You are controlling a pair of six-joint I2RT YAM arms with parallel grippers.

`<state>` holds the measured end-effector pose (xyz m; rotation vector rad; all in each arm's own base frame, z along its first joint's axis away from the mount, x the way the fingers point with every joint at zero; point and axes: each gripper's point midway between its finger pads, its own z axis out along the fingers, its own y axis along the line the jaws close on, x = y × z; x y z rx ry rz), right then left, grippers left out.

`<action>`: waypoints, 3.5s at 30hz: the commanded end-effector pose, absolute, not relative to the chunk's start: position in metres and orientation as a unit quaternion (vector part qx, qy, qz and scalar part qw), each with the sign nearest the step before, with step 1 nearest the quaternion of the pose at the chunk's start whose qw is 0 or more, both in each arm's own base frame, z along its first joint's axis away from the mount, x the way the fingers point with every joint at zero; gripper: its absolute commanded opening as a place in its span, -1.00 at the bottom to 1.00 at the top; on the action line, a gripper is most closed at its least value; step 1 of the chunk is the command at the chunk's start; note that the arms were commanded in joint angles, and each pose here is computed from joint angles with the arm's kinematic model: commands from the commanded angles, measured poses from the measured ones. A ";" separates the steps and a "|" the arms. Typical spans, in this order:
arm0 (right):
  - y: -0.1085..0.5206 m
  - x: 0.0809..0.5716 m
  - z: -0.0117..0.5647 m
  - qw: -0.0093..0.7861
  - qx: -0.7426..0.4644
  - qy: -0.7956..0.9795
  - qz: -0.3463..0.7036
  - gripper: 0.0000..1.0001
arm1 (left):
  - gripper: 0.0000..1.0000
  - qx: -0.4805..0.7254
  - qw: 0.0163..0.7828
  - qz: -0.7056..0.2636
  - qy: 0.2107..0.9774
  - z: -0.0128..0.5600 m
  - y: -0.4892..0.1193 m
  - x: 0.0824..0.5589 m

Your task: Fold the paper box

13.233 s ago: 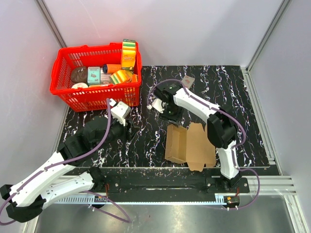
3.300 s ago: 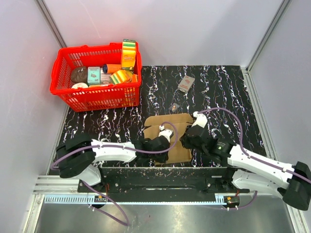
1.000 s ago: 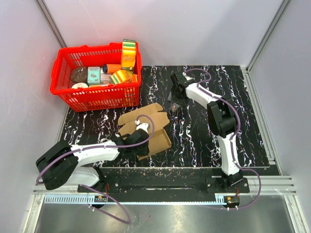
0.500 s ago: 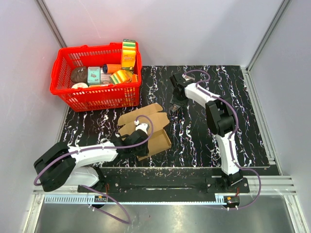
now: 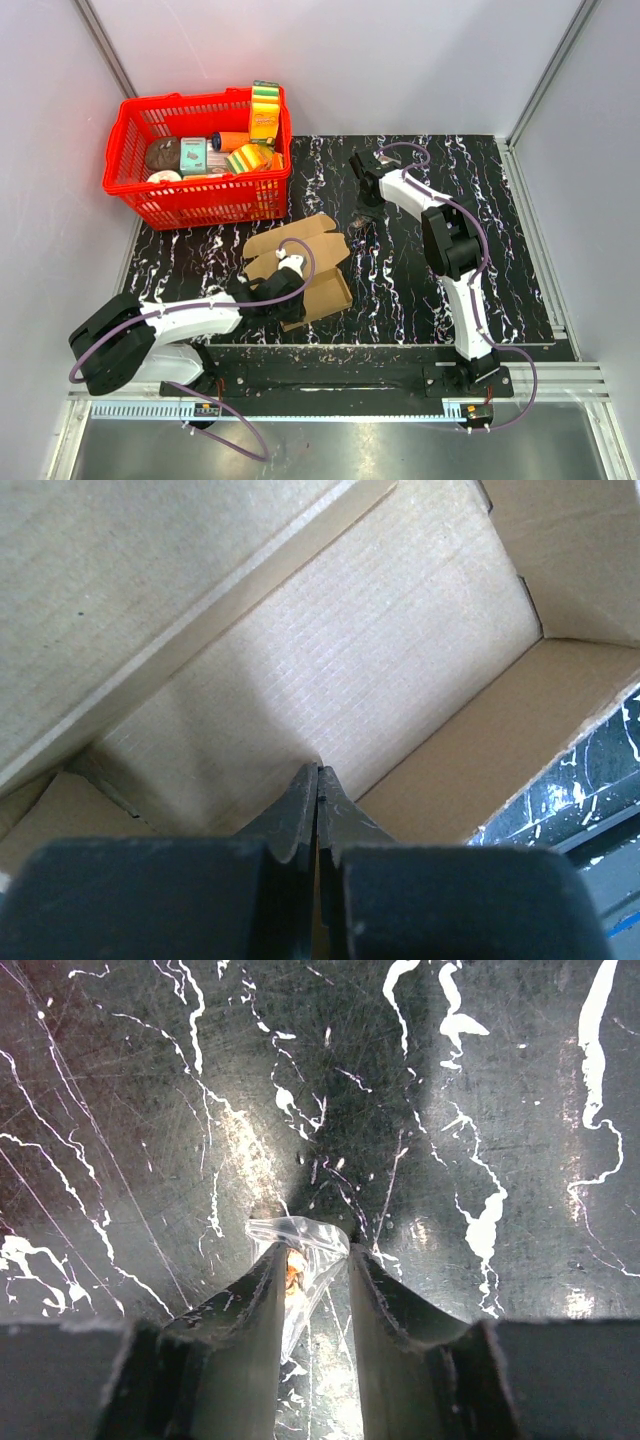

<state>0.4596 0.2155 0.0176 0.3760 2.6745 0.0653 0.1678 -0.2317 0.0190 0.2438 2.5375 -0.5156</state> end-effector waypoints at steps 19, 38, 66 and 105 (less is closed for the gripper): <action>0.200 0.456 0.025 0.254 0.127 0.959 0.012 -0.81 | -1.00 0.090 0.281 -0.210 0.932 0.029 -0.233 0.169; 0.183 0.397 0.132 0.377 0.080 0.915 0.117 -0.91 | -1.00 0.123 0.314 -0.252 0.907 0.073 -0.265 0.186; 0.341 0.235 0.116 0.287 -0.186 0.884 0.319 -0.35 | -1.00 0.104 0.340 -0.241 0.903 0.089 -0.245 0.185; 0.253 0.196 0.064 0.295 -0.026 0.917 0.266 -0.48 | -1.00 0.043 0.438 -0.241 0.865 0.181 -0.191 0.186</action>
